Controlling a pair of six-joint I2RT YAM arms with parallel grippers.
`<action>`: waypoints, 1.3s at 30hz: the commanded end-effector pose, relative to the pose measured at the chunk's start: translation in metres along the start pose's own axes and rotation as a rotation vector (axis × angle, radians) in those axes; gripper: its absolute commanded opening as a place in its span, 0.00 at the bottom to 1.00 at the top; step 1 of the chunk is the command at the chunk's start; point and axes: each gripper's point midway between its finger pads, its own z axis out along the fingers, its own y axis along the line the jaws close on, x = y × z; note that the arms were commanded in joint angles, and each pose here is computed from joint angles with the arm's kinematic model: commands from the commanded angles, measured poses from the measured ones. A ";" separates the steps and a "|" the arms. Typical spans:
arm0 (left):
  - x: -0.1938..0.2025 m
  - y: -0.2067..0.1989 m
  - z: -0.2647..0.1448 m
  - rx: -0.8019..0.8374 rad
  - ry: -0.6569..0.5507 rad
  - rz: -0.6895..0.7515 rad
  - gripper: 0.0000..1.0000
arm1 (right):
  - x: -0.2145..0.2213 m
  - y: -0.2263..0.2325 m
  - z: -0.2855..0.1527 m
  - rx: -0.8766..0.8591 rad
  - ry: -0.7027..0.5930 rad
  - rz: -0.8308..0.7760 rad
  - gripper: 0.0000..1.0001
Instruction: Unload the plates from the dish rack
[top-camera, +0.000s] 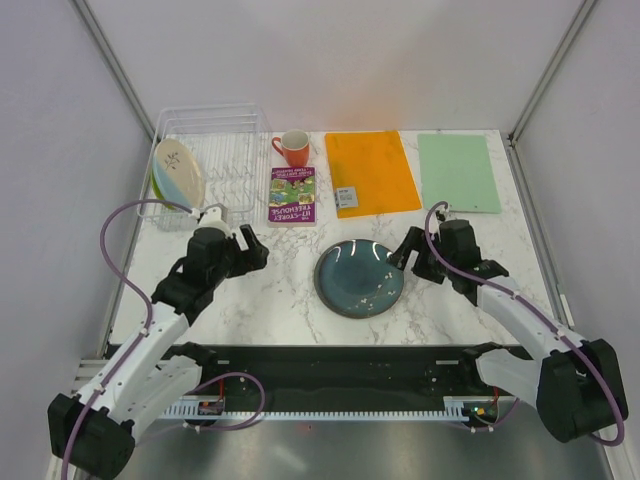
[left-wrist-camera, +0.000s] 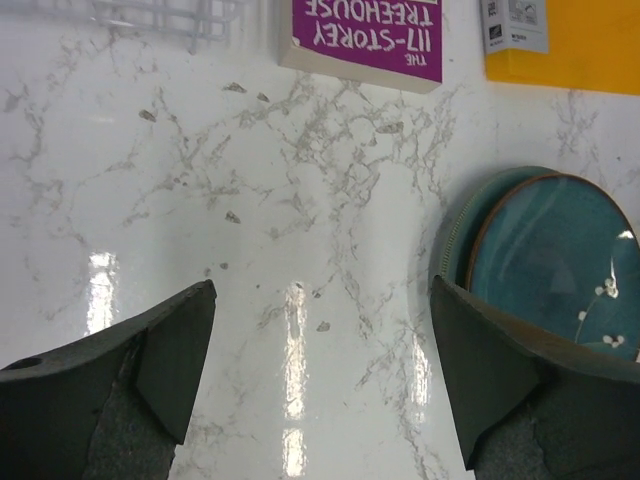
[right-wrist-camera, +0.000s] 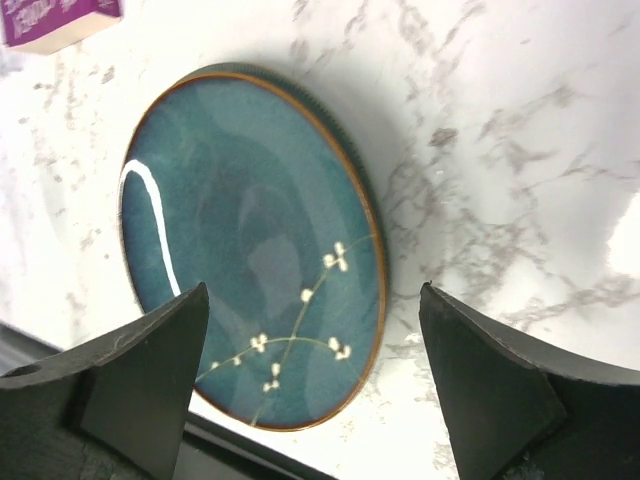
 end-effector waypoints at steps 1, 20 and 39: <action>-0.069 0.000 -0.010 -0.103 -0.178 0.105 0.95 | -0.016 -0.018 -0.013 0.129 -0.054 -0.083 0.93; -0.235 0.127 0.043 -0.775 -0.299 0.233 0.99 | -0.021 -0.021 0.001 0.142 -0.013 -0.181 0.96; -0.261 0.205 0.083 -0.843 -0.247 0.143 0.97 | -0.006 -0.028 0.038 0.121 0.087 -0.185 0.96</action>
